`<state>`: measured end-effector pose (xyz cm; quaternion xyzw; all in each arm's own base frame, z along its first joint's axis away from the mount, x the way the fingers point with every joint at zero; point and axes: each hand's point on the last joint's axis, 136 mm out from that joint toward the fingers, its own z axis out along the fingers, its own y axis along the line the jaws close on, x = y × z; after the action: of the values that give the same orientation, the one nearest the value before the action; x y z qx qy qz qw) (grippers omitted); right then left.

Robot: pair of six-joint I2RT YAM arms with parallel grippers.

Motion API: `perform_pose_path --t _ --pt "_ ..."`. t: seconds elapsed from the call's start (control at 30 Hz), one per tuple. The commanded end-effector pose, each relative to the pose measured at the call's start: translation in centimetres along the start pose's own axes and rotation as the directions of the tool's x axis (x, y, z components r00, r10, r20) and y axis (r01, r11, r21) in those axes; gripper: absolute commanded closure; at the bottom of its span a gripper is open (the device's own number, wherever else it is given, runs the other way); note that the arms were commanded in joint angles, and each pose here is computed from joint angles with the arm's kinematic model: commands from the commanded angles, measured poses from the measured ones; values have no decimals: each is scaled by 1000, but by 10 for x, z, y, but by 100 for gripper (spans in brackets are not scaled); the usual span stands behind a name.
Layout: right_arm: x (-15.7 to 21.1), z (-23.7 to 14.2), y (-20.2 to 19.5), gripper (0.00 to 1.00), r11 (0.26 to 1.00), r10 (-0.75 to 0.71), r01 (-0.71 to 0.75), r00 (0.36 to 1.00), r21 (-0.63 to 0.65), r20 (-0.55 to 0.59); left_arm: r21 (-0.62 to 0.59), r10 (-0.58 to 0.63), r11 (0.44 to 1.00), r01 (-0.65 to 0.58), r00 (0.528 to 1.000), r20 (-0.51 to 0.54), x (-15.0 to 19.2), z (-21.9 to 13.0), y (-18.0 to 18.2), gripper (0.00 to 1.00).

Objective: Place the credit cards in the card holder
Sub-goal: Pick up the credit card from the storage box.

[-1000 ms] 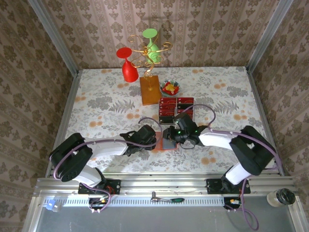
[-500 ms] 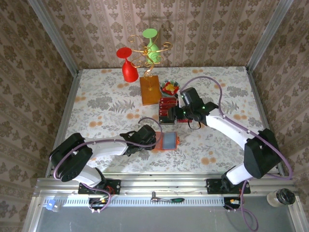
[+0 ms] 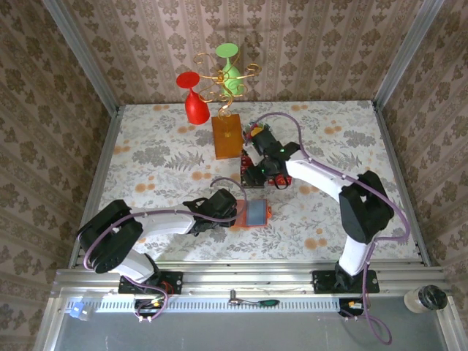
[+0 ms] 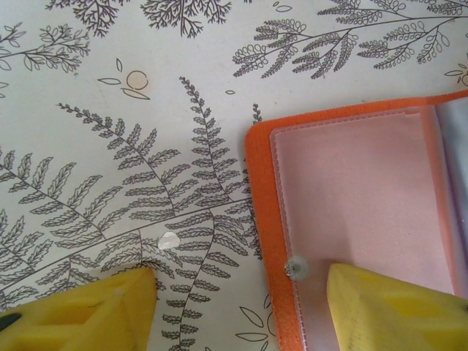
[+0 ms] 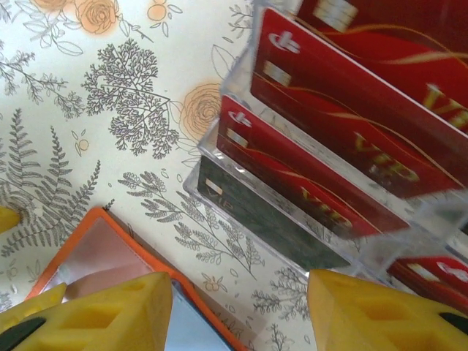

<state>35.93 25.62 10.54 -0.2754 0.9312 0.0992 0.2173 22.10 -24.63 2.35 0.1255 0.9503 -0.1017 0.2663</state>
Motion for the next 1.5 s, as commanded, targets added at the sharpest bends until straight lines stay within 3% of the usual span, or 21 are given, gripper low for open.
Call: perform_pose_path --t 0.0,0.47,1.0,1.47 --pt "2 7 -7 47 994 -78 82 995 73 -56 -7 9 1000 -9 1000 4 -5 -1 -3 36" --pt "-6 34 -16 47 979 -137 153 983 132 -121 4 5 1000 -5 1000 13 -8 -2 -7 36" --pt "24 52 -11 52 974 -172 198 962 109 -214 6 -4 1000 4 1000 16 -7 -2 -6 36" --pt "33 47 -13 85 968 -193 223 953 112 -235 7 -5 1000 4 1000 18 -7 -2 -6 36"
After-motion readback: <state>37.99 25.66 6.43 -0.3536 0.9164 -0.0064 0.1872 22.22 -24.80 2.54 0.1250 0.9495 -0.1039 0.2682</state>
